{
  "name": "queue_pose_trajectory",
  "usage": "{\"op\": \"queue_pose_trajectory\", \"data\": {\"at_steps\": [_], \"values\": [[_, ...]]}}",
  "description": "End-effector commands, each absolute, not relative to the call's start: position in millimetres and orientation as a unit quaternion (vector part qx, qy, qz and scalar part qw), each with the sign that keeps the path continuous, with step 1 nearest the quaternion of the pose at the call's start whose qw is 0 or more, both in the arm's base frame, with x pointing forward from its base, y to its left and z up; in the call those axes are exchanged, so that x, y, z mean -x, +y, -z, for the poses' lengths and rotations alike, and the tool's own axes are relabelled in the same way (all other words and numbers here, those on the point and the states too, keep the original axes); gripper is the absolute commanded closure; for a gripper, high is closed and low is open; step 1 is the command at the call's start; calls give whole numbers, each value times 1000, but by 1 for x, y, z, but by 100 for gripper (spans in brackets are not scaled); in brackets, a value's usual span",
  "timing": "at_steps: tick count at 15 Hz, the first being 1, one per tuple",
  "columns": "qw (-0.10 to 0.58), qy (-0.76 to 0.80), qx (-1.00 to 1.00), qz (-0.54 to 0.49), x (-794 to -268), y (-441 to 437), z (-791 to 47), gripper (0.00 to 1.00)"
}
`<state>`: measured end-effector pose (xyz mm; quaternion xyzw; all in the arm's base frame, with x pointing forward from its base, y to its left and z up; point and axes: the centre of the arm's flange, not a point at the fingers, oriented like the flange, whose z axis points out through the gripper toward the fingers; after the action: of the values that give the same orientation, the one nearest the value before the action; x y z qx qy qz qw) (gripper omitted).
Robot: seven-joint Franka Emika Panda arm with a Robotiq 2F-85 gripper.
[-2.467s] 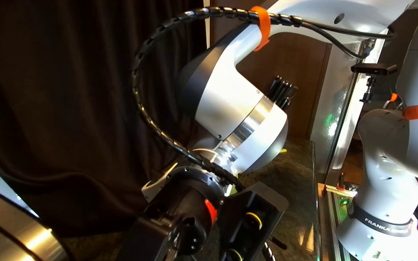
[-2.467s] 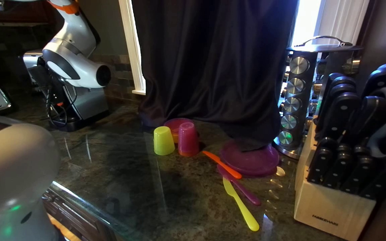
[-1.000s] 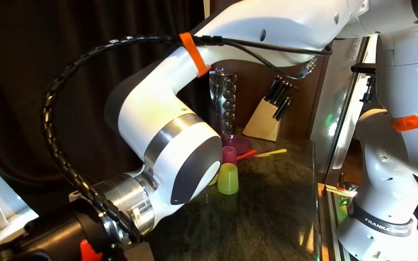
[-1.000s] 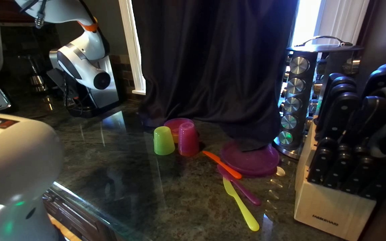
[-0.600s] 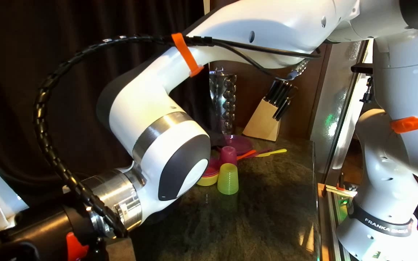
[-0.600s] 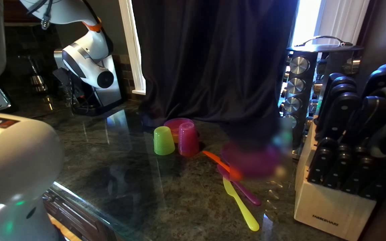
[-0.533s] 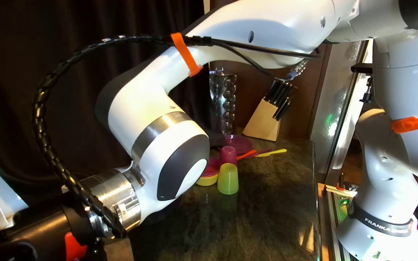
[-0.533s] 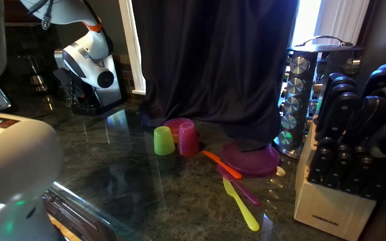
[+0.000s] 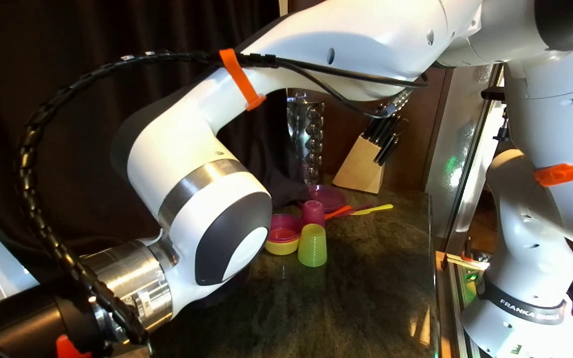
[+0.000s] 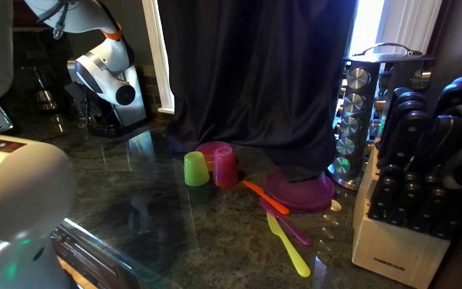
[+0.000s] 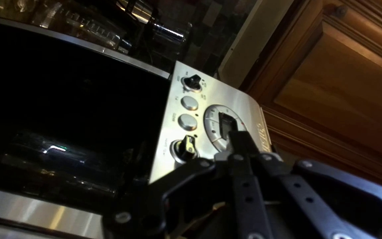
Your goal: Move the machine to the left
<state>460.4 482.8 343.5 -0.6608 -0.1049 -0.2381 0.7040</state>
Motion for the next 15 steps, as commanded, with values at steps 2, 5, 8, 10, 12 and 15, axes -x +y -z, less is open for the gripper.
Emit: {"op": "queue_pose_trajectory", "data": {"at_steps": [2,5,8,10,12,15], "values": [[685,-100,674,257,-477,503,-338,100],[679,-98,676,269,-481,505,-338,100],[675,-100,676,276,-483,506,-339,100],[679,-103,672,276,-484,508,-340,100],[680,-105,671,276,-485,512,-341,100],[681,-105,672,271,-483,512,-340,100]]}}
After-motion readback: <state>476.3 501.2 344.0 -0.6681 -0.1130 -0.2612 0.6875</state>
